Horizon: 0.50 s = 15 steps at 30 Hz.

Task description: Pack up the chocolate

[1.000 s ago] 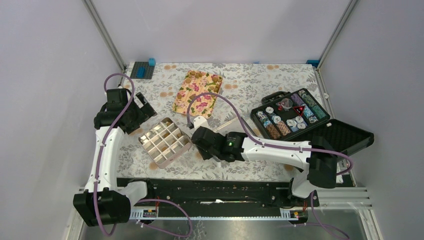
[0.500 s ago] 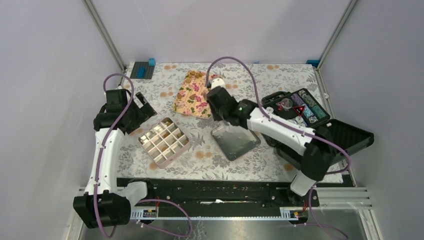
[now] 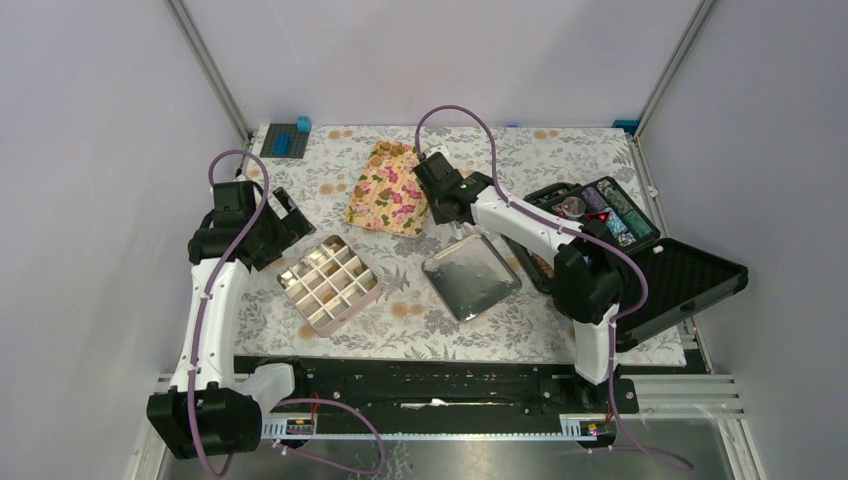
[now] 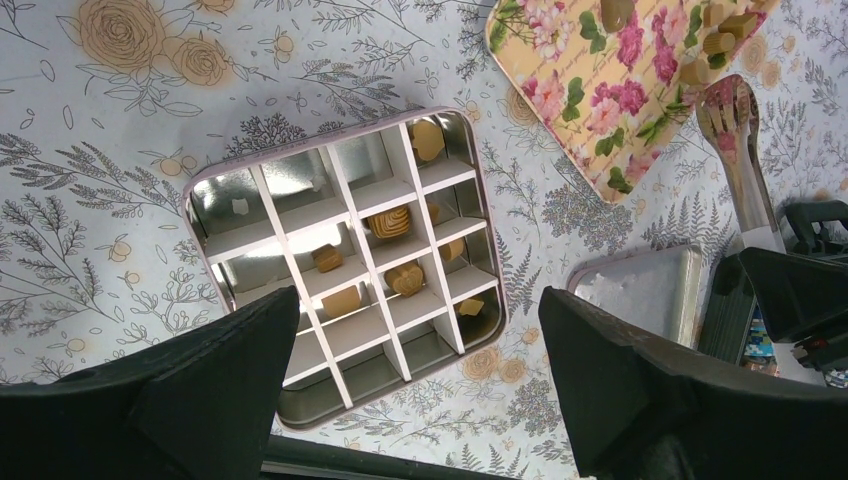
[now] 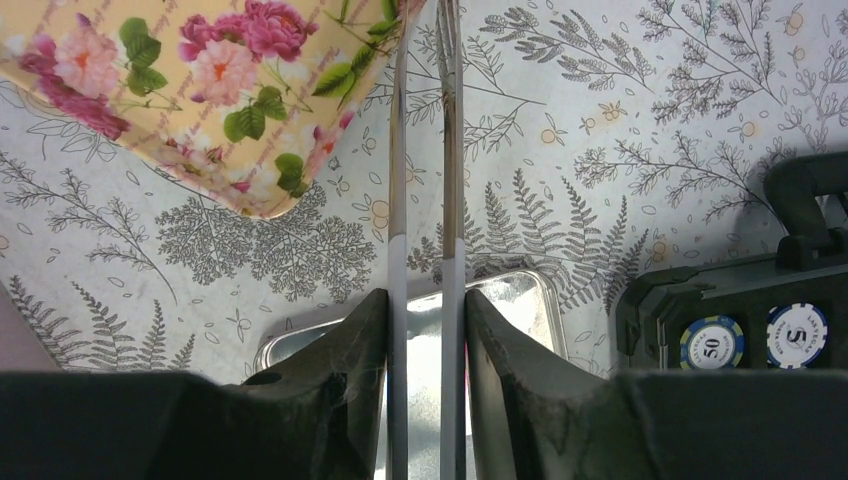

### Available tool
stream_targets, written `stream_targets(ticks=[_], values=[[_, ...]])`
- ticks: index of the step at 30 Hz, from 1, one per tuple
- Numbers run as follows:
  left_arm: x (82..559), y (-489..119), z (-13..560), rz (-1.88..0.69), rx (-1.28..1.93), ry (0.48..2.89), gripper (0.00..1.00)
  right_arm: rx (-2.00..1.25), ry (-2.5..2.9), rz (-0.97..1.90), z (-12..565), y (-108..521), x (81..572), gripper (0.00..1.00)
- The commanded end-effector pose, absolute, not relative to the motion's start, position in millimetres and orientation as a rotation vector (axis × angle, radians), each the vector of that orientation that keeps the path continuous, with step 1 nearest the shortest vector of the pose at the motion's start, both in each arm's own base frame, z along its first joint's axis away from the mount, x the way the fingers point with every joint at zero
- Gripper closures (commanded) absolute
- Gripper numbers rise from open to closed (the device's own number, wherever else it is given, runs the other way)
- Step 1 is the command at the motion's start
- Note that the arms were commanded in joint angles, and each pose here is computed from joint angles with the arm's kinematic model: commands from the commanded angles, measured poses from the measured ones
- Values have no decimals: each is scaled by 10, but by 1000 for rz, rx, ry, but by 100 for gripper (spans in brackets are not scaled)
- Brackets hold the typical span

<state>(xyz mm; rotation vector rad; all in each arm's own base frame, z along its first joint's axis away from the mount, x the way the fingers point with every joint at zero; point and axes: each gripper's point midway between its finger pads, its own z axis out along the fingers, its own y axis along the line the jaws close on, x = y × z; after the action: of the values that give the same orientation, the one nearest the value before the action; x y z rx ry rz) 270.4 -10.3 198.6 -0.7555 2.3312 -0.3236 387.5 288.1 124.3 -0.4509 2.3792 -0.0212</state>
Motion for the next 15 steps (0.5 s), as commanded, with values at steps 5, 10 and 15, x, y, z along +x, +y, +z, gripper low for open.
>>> stream_targets(ticks=[5, 10, 15], values=[[2805, -88, 2054, -336, -742, 2291, 1, -424, 2282, 24, 1646, 2992, 4074, 61], [2852, -89, 2144, -343, -726, 2269, 1, -449, 2290, 32, 1592, 3058, 4110, 58], [2857, -66, 2107, -325, -727, 2279, 1, -466, 2302, 3, 1475, 3074, 4159, 57]])
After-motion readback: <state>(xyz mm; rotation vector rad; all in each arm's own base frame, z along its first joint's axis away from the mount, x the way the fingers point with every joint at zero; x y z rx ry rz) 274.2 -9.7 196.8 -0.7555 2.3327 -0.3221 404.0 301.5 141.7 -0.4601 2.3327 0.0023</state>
